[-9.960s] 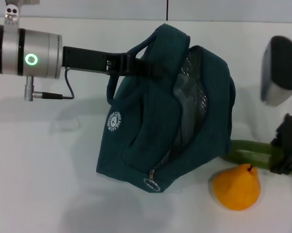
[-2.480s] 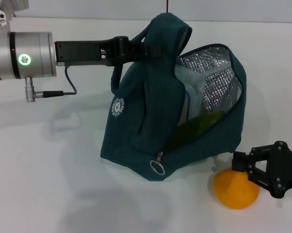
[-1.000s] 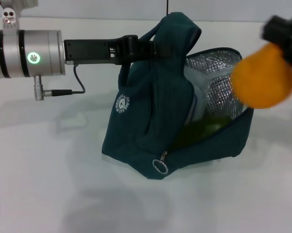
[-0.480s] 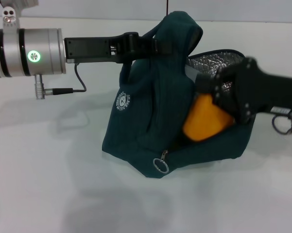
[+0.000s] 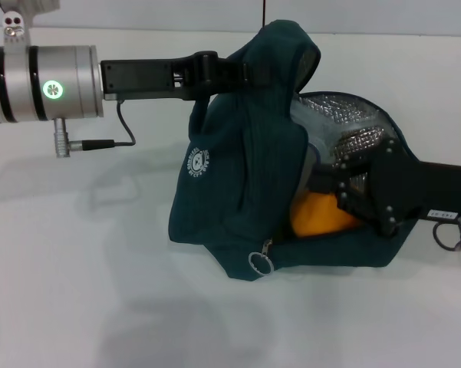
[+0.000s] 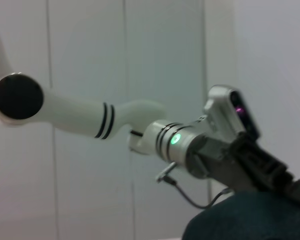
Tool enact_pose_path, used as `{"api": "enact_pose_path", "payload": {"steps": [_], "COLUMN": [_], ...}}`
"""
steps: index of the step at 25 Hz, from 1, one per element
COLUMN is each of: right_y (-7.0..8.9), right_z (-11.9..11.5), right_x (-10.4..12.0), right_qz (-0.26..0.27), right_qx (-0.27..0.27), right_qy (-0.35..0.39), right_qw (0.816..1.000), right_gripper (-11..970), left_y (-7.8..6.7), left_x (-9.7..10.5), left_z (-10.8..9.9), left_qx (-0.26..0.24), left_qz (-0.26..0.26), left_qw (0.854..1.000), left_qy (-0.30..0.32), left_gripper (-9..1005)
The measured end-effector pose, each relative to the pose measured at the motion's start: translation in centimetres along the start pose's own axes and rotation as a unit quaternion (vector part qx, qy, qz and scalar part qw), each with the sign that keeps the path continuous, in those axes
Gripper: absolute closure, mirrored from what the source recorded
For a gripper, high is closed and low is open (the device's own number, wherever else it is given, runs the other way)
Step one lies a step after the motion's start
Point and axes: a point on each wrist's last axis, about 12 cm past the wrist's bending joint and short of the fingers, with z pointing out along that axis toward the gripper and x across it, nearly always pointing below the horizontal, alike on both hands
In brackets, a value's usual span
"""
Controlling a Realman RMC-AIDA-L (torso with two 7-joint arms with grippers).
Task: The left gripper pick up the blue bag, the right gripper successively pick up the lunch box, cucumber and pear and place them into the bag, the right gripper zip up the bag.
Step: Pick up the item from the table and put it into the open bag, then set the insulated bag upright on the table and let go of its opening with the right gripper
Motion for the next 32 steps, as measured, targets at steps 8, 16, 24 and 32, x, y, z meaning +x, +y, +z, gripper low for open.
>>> {"api": "enact_pose_path", "payload": {"steps": [8, 16, 24, 32], "right_y": [0.4, 2.1, 4.2, 3.1], "right_z": [-2.2, -6.1, -9.7, -9.0], "right_x": [-0.4, 0.0, 3.7, 5.1], "right_qz": [0.007, -0.02, 0.014, 0.032], "right_qx": [0.073, 0.143, 0.251, 0.276], "right_qy": [-0.072, -0.1, -0.028, 0.024], "right_qw": [0.995, 0.985, 0.967, 0.96], "right_gripper": [778, 498, 243, 204], "left_y": [0.0, 0.1, 0.5, 0.5], "left_x": [-0.1, 0.1, 0.1, 0.1], "left_z": [0.0, -0.2, -0.4, -0.4], "left_qx": [0.0, -0.002, -0.013, -0.015], "left_qz": [0.004, 0.002, -0.002, 0.002], "left_qw": [1.0, 1.0, 1.0, 1.0], "left_qy": [0.001, -0.001, -0.008, -0.01], "left_gripper": [942, 942, 942, 942]}}
